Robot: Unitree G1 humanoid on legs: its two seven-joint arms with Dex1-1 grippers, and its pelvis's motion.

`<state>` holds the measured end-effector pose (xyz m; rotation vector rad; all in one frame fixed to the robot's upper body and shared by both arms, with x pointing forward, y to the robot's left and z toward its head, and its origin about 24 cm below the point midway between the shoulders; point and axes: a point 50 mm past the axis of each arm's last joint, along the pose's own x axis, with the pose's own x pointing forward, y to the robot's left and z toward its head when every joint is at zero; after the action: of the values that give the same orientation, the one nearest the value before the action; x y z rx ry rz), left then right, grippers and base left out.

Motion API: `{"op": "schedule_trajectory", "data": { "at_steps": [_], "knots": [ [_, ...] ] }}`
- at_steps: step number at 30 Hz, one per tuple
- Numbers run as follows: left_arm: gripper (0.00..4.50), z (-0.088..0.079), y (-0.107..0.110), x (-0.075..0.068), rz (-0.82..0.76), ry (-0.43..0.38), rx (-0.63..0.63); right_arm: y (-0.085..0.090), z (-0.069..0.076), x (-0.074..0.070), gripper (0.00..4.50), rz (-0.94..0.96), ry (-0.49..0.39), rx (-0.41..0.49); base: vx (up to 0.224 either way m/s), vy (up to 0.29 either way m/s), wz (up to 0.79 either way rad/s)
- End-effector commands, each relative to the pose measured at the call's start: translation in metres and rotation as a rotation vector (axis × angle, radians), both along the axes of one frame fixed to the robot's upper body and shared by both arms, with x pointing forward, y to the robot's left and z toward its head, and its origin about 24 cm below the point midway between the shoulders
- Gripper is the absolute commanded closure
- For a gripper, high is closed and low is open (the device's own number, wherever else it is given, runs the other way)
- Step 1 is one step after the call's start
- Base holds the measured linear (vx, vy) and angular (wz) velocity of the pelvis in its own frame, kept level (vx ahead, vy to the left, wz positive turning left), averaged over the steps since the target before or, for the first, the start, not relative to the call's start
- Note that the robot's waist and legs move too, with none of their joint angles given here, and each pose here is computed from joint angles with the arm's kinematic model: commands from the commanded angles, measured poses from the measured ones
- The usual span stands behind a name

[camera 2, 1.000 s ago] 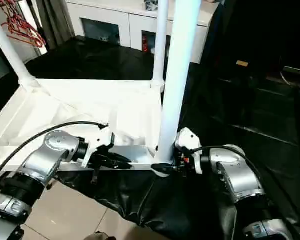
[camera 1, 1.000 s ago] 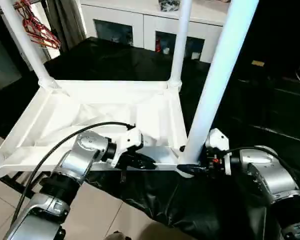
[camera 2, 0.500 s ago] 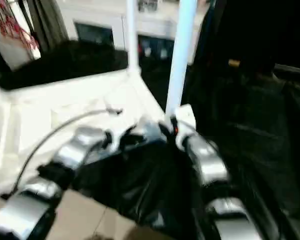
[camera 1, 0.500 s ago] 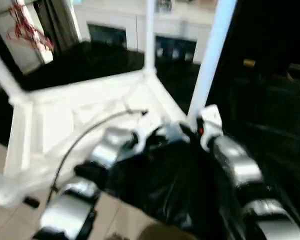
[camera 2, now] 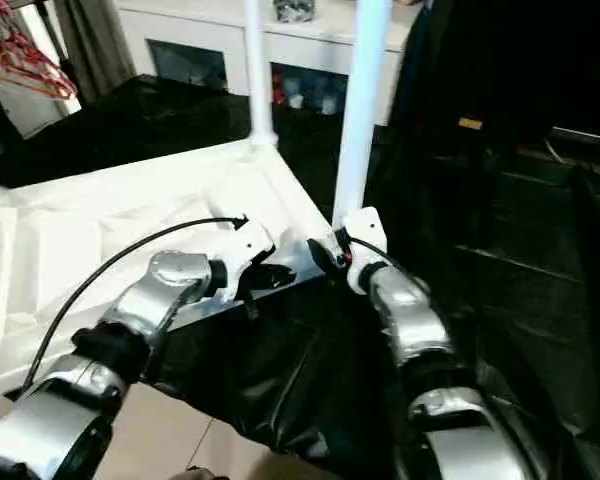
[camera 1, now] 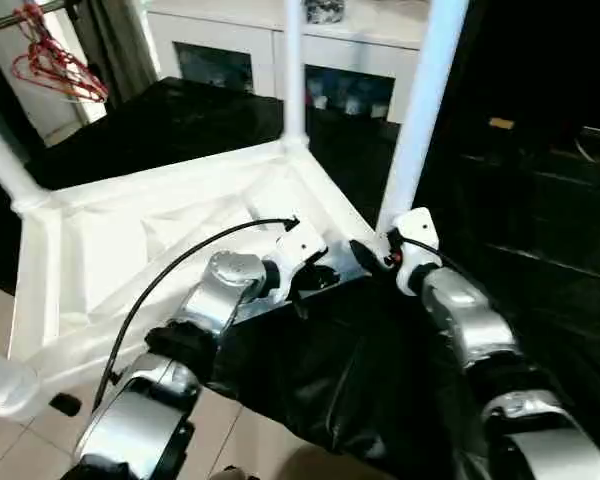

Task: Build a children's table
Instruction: Rotate leg to tighten

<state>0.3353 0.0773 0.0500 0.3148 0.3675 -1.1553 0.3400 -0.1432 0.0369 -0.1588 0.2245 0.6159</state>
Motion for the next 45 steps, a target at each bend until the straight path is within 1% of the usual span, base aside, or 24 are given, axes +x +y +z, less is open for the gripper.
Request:
{"op": "schedule_trajectory", "data": {
  "at_steps": [1, 3, 5, 6, 7, 8, 12, 13, 15, 16, 17, 18, 21, 23, 29, 34, 37, 39, 41, 43, 44, 45],
  "knots": [
    [4.50, 0.019, -0.012, -0.007, -0.145, -0.062, -0.121, 0.015, 0.003, -0.013, 0.67, 0.254, 0.016, 0.014, 0.000, 0.000, 0.00],
    [4.50, 0.019, -0.010, -0.007, -0.151, -0.060, -0.120, 0.015, 0.004, -0.015, 0.67, 0.281, 0.021, 0.018, 0.000, 0.000, 0.00],
    [4.50, 0.018, -0.005, -0.009, -0.178, -0.049, -0.112, 0.010, 0.003, -0.021, 0.67, 0.350, 0.041, 0.001, 0.000, 0.000, 0.00],
    [4.50, 0.018, -0.004, -0.009, -0.180, -0.048, -0.111, 0.009, 0.003, -0.021, 0.67, 0.357, 0.043, 0.000, 0.000, 0.000, 0.00],
    [4.50, 0.018, 0.002, -0.013, -0.216, -0.034, -0.102, 0.003, 0.002, -0.028, 0.67, 0.442, 0.070, -0.008, 0.000, 0.000, 0.00],
    [4.50, 0.018, 0.006, -0.015, -0.238, -0.024, -0.097, 0.000, 0.002, -0.032, 0.67, 0.485, 0.085, -0.007, 0.000, 0.000, 0.00],
    [4.50, 0.018, 0.017, -0.020, -0.285, 0.002, -0.075, -0.007, 0.006, -0.039, 0.67, 0.570, 0.117, 0.005, 0.000, 0.000, 0.00],
    [4.50, 0.018, 0.020, -0.021, -0.293, 0.008, -0.071, -0.009, 0.008, -0.040, 1.01, 0.585, 0.121, 0.005, 0.000, 0.000, 0.00],
    [4.50, 0.018, 0.024, -0.023, -0.310, 0.015, -0.065, -0.010, 0.009, -0.042, 1.06, 0.604, 0.132, 0.006, 0.000, 0.000, 0.00],
    [4.50, 0.018, 0.025, -0.024, -0.316, 0.017, -0.062, -0.011, 0.009, -0.043, 1.19, 0.613, 0.135, 0.000, 0.000, 0.000, 0.00],
    [4.50, 0.018, 0.029, -0.026, -0.327, 0.026, -0.054, -0.013, 0.007, -0.046, 1.34, 0.647, 0.149, -0.028, 0.000, 0.000, 0.00],
    [4.50, 0.018, 0.029, -0.026, -0.327, 0.026, -0.054, -0.013, 0.007, -0.046, 1.43, 0.647, 0.149, -0.028, 0.000, 0.000, 0.00],
    [4.50, 0.018, 0.030, -0.028, -0.333, 0.032, -0.052, -0.014, 0.006, -0.048, 1.47, 0.662, 0.159, -0.039, 0.000, 0.000, 0.00],
    [4.50, 0.017, 0.031, -0.029, -0.336, 0.036, -0.051, -0.013, 0.007, -0.050, 1.73, 0.671, 0.165, -0.036, 0.000, 0.000, 0.00],
    [4.50, 0.016, 0.030, -0.029, -0.325, 0.035, -0.055, -0.012, 0.007, -0.052, 1.82, 0.676, 0.164, -0.035, 0.000, 0.000, 0.00],
    [4.50, 0.015, 0.024, -0.022, -0.248, 0.002, -0.051, -0.009, 0.002, -0.049, 1.83, 0.602, 0.151, -0.022, 0.000, 0.000, 0.00],
    [4.50, 0.015, 0.016, -0.012, -0.155, -0.025, -0.059, -0.005, -0.008, -0.041, 1.83, 0.455, 0.139, -0.053, 0.000, 0.000, 0.00],
    [4.50, 0.016, 0.007, -0.005, -0.091, -0.051, -0.066, -0.002, -0.016, -0.034, 1.83, 0.320, 0.123, -0.079, 0.000, 0.000, 0.00],
    [4.50, 0.018, -0.002, 0.000, -0.044, -0.071, -0.072, 0.002, -0.021, -0.028, 1.84, 0.205, 0.118, -0.075, 0.000, 0.000, 0.00],
    [4.50, 0.019, -0.016, 0.005, 0.011, -0.082, -0.084, 0.008, -0.024, -0.019, 1.84, 0.037, 0.123, -0.036, 0.000, 0.000, 0.00],
    [4.50, 0.019, -0.016, 0.005, 0.011, -0.082, -0.084, 0.008, -0.024, -0.019, 1.84, 0.037, 0.123, -0.036, 0.000, 0.000, 0.00],
    [4.50, 0.020, -0.021, 0.006, 0.027, -0.089, -0.086, 0.010, -0.025, -0.017, 1.84, -0.012, 0.120, -0.034, 0.000, 0.000, 0.00]
  ]
}}
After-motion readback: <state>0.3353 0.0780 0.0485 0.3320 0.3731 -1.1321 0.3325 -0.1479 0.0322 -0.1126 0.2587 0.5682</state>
